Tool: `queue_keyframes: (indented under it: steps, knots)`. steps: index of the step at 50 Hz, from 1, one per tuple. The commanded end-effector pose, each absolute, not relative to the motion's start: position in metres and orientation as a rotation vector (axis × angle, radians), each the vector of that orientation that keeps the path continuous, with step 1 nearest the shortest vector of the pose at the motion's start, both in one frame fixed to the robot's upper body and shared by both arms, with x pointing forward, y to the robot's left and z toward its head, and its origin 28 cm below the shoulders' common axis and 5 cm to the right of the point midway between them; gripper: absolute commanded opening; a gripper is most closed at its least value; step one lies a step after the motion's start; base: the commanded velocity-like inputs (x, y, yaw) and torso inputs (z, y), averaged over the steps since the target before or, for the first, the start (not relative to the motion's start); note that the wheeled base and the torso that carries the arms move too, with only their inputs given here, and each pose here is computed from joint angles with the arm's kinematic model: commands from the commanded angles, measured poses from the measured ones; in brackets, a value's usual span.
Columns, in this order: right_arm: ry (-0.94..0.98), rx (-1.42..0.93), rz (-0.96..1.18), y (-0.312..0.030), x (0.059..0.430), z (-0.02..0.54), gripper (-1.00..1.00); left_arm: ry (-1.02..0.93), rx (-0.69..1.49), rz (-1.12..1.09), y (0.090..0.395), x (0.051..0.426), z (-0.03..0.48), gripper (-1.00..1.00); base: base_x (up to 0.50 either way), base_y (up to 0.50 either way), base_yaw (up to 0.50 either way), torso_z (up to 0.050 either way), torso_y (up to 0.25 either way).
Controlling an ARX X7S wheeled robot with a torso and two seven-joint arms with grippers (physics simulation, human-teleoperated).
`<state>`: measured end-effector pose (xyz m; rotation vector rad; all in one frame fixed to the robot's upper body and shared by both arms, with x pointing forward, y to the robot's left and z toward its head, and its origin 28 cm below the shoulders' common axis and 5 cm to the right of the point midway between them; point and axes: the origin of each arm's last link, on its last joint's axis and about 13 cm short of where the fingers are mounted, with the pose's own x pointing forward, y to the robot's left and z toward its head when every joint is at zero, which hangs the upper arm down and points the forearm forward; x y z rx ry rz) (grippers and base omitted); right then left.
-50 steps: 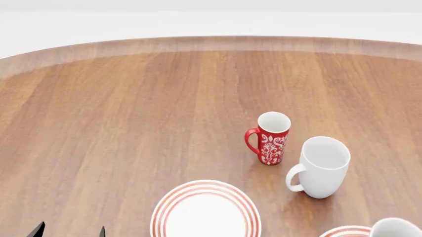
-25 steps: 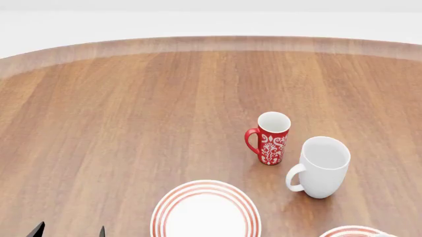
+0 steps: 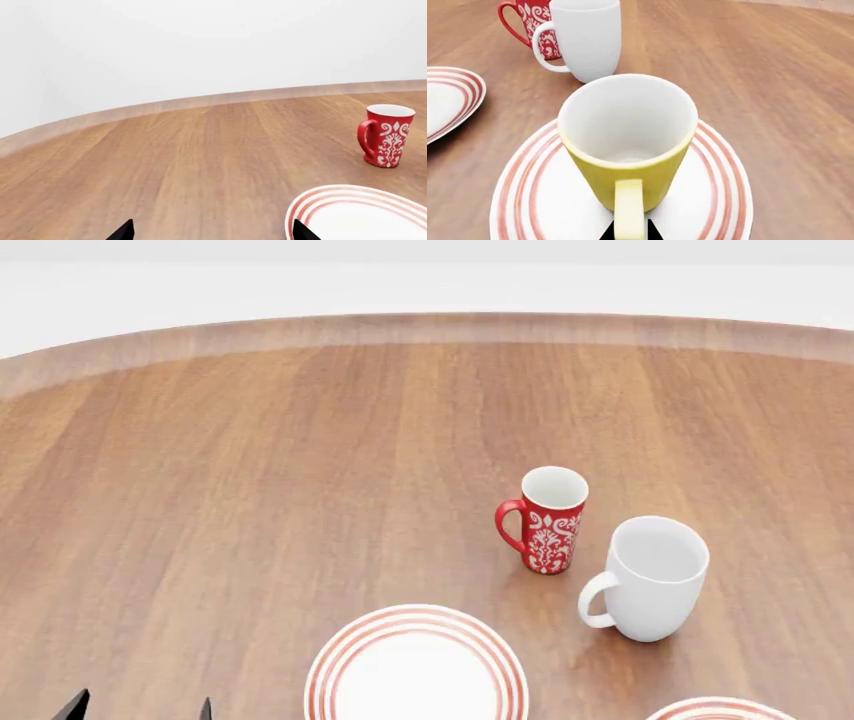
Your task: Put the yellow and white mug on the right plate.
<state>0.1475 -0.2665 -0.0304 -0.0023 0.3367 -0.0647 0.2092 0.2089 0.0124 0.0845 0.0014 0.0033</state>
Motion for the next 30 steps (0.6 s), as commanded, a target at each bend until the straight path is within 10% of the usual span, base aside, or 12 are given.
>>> queue_keyframes:
  steps: [1, 30]
  knots:
    - [0.353, -0.015, -0.062, -0.265, 0.146, -0.036, 1.0, -0.011, 0.079, -0.001, 0.208, 0.211, 0.014, 1.0, 0.0, 0.0, 0.0, 0.0, 0.0]
    - [0.277, -0.051, -0.052, -0.262, 0.147, -0.015, 1.0, -0.01, 0.078, -0.001, 0.208, 0.212, 0.013, 1.0, 0.0, 0.0, 0.0, 0.0, 0.0]
